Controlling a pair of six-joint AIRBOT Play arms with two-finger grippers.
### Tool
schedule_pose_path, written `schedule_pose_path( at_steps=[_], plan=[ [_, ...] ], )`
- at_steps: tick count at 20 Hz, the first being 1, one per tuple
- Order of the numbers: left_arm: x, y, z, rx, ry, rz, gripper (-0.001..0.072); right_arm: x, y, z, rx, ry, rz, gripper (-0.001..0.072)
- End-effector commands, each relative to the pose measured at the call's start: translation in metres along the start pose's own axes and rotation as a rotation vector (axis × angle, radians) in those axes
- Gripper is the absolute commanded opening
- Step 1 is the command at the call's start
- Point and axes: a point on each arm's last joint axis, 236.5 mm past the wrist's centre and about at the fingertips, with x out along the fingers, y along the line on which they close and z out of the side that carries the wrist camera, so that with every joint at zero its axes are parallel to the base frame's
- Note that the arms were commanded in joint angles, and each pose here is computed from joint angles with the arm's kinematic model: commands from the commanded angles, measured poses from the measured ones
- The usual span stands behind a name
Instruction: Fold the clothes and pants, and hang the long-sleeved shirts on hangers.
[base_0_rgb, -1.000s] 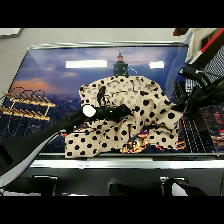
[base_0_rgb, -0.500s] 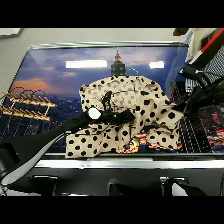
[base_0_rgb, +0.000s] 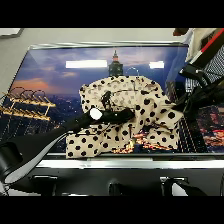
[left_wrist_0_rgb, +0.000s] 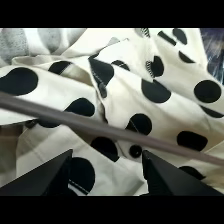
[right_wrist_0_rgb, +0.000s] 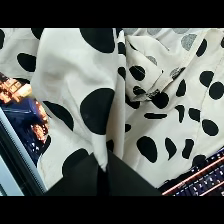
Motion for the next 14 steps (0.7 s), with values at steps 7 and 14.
schedule_pose_path(
  at_steps=[7,14],
  plan=[
    [0.004,-0.004,-0.04,0.061,0.193,-0.015,0.0514,0.0,0.0,0.0,0.002,0.001,0.0,0.0012],
    [-0.006,0.011,-0.019,0.048,0.186,0.004,0.0015,0.0,0.0,0.0,0.001,0.001,-0.001,0.0012]
  ],
)
